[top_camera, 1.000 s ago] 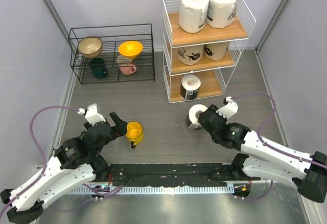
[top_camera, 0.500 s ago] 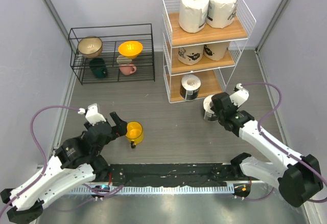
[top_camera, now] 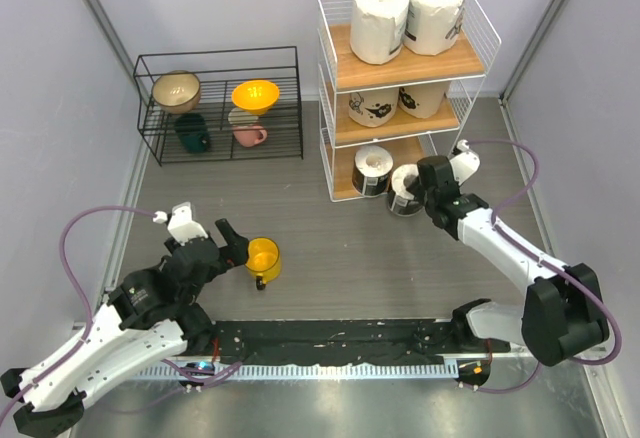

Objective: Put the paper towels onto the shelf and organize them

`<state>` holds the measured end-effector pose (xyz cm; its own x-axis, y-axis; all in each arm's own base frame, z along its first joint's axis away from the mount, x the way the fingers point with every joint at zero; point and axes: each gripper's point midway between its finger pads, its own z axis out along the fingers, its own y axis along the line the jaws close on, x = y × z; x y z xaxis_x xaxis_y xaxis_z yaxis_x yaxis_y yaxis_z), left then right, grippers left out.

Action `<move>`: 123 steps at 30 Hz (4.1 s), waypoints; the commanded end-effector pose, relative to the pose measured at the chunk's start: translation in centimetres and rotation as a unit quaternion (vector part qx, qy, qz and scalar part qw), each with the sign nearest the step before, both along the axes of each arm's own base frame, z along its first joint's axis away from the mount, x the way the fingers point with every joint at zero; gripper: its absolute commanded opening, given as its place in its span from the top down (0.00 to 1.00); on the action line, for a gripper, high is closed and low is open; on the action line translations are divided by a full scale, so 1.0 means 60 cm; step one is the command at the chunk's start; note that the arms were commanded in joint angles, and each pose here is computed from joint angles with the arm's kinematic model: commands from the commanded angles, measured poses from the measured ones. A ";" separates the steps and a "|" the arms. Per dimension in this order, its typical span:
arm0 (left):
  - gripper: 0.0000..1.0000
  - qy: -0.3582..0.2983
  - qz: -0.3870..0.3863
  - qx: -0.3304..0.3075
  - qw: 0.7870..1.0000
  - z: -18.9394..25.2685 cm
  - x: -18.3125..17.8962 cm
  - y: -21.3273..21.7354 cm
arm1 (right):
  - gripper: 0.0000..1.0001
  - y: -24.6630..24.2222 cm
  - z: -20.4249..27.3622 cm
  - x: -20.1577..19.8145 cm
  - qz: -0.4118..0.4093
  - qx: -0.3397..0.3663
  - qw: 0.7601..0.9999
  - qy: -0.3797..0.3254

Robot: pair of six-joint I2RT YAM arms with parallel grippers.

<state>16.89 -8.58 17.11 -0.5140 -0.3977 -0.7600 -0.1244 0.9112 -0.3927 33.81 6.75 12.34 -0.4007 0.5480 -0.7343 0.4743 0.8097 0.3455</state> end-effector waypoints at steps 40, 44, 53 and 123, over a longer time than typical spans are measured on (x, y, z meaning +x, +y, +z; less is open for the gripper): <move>0.00 -0.023 0.011 -0.007 1.000 0.025 -0.001 0.015 | 0.71 -0.008 0.091 0.120 -0.047 0.054 0.991 -0.113; 0.00 -0.021 0.010 -0.007 1.000 0.023 0.000 0.012 | 0.71 -0.010 0.094 0.137 -0.048 0.051 0.991 -0.116; 0.00 -0.017 0.010 -0.011 1.000 0.020 -0.002 0.011 | 0.71 -0.002 0.099 0.176 -0.045 0.046 0.991 -0.119; 0.00 -0.023 0.010 -0.019 1.000 0.023 -0.005 0.014 | 0.36 0.009 0.074 0.178 -0.053 0.094 0.984 -0.141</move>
<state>16.47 -7.77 17.46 -0.4934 -0.4194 -0.7620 -0.1302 0.9018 -0.4121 44.99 7.42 12.90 -0.2013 0.6882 -0.6971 0.4745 0.6911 0.5452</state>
